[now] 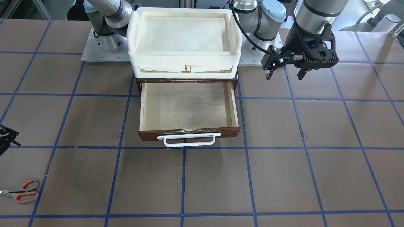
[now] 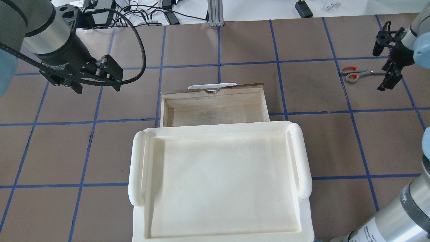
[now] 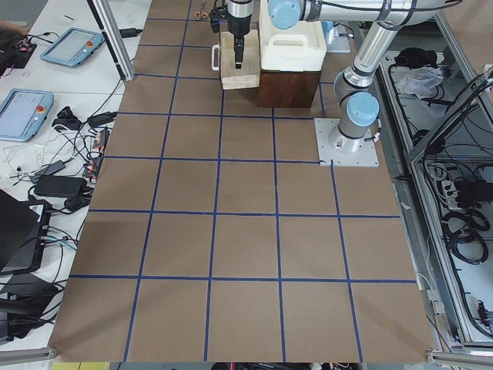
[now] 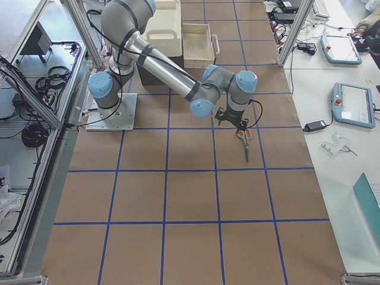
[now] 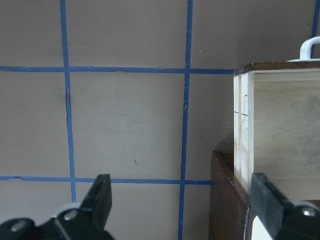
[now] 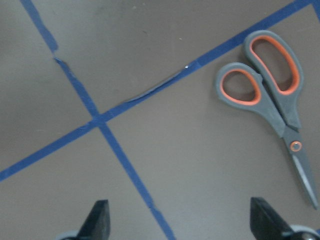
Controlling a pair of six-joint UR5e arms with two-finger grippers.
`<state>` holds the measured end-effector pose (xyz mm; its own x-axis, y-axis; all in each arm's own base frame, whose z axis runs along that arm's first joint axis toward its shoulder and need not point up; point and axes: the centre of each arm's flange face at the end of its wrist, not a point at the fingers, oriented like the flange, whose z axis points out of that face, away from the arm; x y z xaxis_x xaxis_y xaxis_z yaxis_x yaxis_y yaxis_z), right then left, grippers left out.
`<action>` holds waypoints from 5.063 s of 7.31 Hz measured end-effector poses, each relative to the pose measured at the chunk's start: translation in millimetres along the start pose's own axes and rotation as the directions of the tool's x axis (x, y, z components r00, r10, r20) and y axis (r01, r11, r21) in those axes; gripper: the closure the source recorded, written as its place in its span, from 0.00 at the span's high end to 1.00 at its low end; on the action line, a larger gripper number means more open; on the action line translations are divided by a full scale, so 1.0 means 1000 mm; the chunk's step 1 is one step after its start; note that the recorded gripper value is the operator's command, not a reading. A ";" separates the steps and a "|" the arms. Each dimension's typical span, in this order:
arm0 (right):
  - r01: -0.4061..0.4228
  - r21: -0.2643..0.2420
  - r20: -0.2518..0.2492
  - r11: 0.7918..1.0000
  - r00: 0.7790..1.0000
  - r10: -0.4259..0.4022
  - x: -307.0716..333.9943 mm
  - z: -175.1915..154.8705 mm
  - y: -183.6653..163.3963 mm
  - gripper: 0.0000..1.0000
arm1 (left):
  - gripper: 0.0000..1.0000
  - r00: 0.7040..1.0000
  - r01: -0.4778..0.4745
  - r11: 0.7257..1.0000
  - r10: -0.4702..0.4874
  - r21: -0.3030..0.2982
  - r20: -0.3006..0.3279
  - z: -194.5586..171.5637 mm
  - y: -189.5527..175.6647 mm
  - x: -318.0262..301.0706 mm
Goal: Put scissors in drawer and close it
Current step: 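Move the right gripper outward over the grey-and-orange scissors, then lower the right gripper and close it on the scissors' blade end, then lift the scissors with the right gripper and carry them over the drawer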
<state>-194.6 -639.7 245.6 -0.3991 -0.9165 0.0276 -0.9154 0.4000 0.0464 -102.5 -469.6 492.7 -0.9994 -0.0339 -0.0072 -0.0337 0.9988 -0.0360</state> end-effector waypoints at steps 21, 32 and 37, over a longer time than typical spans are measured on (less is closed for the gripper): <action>0.376 0.115 -0.108 0.920 0.925 -0.364 0.052 0.074 0.004 0.12 | 1.00 1.000 0.001 1.000 -0.001 0.006 -0.028 -0.002 0.011 0.004; 0.385 0.145 -0.057 0.912 0.923 -0.381 -0.059 -0.161 -0.102 0.12 | 1.00 0.998 0.016 1.000 -0.017 -0.011 -0.065 0.005 0.003 0.006; 0.383 0.146 -0.002 0.912 0.922 -0.386 -0.201 -0.236 -0.237 0.11 | 1.00 0.999 0.003 0.999 -0.005 -0.044 -0.036 0.023 -0.005 0.002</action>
<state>115.2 -548.9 465.0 -0.0142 -0.9999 0.0091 -0.9956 0.0133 -0.0924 -103.8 -475.5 470.1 -0.9989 -0.0375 0.0289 -0.0372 0.9993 0.0080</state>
